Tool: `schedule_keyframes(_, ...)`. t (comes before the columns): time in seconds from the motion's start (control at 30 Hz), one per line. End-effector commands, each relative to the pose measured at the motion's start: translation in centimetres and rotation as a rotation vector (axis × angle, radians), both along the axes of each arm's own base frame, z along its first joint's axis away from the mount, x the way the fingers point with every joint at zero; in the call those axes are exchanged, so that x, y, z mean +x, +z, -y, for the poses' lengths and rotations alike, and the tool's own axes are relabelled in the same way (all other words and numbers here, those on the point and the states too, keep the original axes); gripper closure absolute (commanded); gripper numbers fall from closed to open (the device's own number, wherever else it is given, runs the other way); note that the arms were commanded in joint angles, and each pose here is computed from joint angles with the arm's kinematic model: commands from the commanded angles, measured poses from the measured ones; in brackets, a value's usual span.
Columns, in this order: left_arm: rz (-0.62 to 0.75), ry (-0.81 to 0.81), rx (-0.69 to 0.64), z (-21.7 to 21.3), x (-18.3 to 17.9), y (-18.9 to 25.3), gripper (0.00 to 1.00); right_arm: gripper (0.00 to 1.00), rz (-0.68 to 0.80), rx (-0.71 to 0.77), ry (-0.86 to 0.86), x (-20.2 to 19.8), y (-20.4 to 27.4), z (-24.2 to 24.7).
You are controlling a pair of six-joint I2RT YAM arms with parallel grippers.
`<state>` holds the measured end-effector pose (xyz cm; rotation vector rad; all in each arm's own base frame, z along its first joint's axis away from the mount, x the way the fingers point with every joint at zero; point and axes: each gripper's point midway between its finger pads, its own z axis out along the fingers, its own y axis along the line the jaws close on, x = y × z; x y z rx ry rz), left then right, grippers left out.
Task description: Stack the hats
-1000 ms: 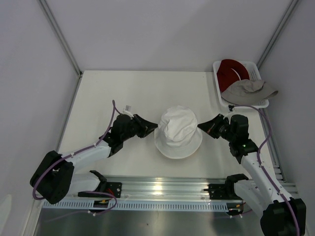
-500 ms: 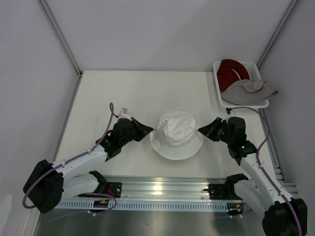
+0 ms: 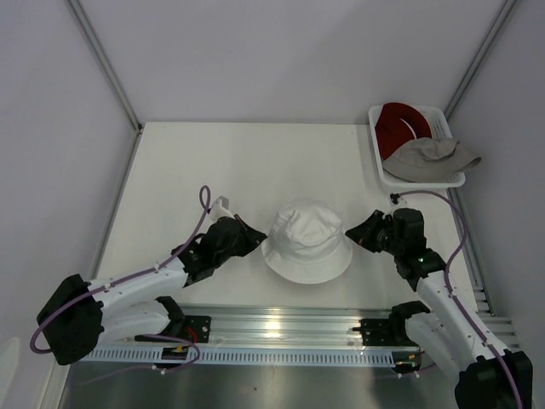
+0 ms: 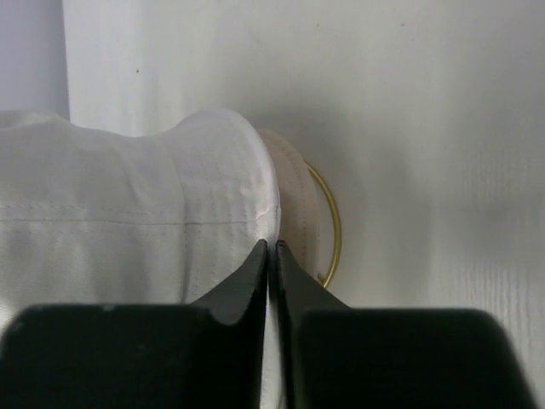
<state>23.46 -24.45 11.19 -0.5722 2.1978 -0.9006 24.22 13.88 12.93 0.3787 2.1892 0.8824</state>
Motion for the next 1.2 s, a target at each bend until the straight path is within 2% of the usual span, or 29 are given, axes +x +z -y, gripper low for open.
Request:
schedule_keyframes(0.0, 0.003, 0.033, 0.171, -2.9, -0.3, -1.5, 0.99, 0.86, 0.033, -0.103, -0.038, 0.6, 1.1, 1.6)
schedule_keyframes(0.03, 0.019, 0.035, 0.170, -2.9, -0.1, -0.7, 0.99, 0.75, 0.050, -0.115, -0.040, 0.8, 1.8, 1.8)
schedule_keyframes(0.07, 0.032, 0.042, 0.185, -3.4, -0.2, -0.2, 0.99, 0.52, 0.095, -0.146, -0.046, 1.6, 3.4, 2.1)
schedule_keyframes(0.13, 0.073, 0.042, 0.204, -3.7, 0.2, 1.5, 0.77, 0.36, 0.120, -0.199, -0.055, 2.2, 4.9, 2.8)
schedule_keyframes(0.17, 0.090, 0.038, 0.215, -4.0, 0.2, 2.3, 0.68, 0.16, 0.133, -0.260, -0.091, 3.1, 5.4, 3.9)
schedule_keyframes(0.2, 0.133, 0.037, 0.232, -4.5, 0.3, 3.5, 0.50, 0.08, 0.177, -0.285, -0.121, 4.0, 8.0, 4.5)
schedule_keyframes(0.27, 0.180, 0.054, 0.236, -5.2, 0.5, 5.7, 0.33, 0.01, 0.212, -0.364, -0.247, 5.9, 10.4, 7.5)
schedule_keyframes(0.3, 0.207, 0.076, 0.262, -6.4, 0.3, 6.5, 0.21, 0.01, 0.243, -0.371, -0.301, 7.2, 12.7, 8.4)
schedule_keyframes(0.33, 0.225, 0.088, 0.271, -7.0, 0.3, 7.2, 0.14, 0.01, 0.255, -0.374, -0.367, 8.2, 13.7, 10.2)
schedule_keyframes(0.4, 0.282, 0.107, 0.286, -8.5, -0.1, 9.8, 0.01, 0.01, 0.324, -0.346, -0.394, 10.6, 16.2, 11.2)
schedule_keyframes(0.47, 0.321, 0.146, 0.307, -10.1, -0.2, 11.6, 0.00, 0.01, 0.343, -0.349, -0.473, 12.4, 17.5, 13.7)
schedule_keyframes(0.57, 0.362, 0.172, 0.325, -12.1, -1.0, 13.5, 0.00, 0.01, 0.326, -0.435, -0.622, 15.9, 18.2, 17.8)
schedule_keyframes(0.6, 0.367, 0.167, 0.329, -12.4, -1.2, 13.5, 0.00, 0.01, 0.272, -0.467, -0.653, 17.4, 16.6, 19.0)
schedule_keyframes(0.67, 0.378, 0.161, 0.323, -12.8, -1.7, 13.7, 0.00, 0.01, 0.283, -0.491, -0.743, 19.0, 17.8, 21.7)
schedule_keyframes(0.73, 0.348, 0.164, 0.342, -13.5, -2.3, 12.4, 0.00, 0.01, 0.253, -0.539, -0.749, 21.0, 16.4, 23.5)
schedule_keyframes(0.77, 0.331, 0.178, 0.334, -13.7, -2.4, 12.0, 0.01, 0.01, 0.271, -0.557, -0.787, 21.6, 17.7, 25.3)
schedule_keyframes(0.83, 0.290, 0.183, 0.342, -13.9, -2.8, 10.2, 0.00, 0.01, 0.203, -0.583, -0.791, 23.4, 16.0, 27.1)
schedule_keyframes(0.9, 0.264, 0.185, 0.312, -13.7, -3.1, 9.0, 0.00, 0.01, 0.196, -0.603, -0.798, 24.7, 17.2, 28.6)
schedule_keyframes(0.93, 0.265, 0.181, 0.296, -13.4, -3.1, 8.6, 0.00, 0.01, 0.149, -0.612, -0.767, 25.9, 15.0, 28.9)
schedule_keyframes(0.97, 0.258, 0.181, 0.294, -13.4, -3.1, 7.9, 0.00, 0.01, 0.158, -0.611, -0.772, 26.7, 15.4, 29.5)
schedule_keyframes(1.03, 0.253, 0.192, 0.301, -13.7, -3.1, 7.1, 0.01, 0.01, 0.100, -0.614, -0.762, 28.1, 12.5, 30.1)
schedule_keyframes(1.1, 0.261, 0.198, 0.308, -14.0, -3.2, 7.1, 0.01, 0.01, 0.102, -0.609, -0.756, 29.3, 12.3, 30.4)
schedule_keyframes(1.17, 0.278, 0.206, 0.333, -14.6, -3.2, 7.4, 0.00, 0.01, 0.058, -0.617, -0.724, 30.2, 10.1, 30.4)
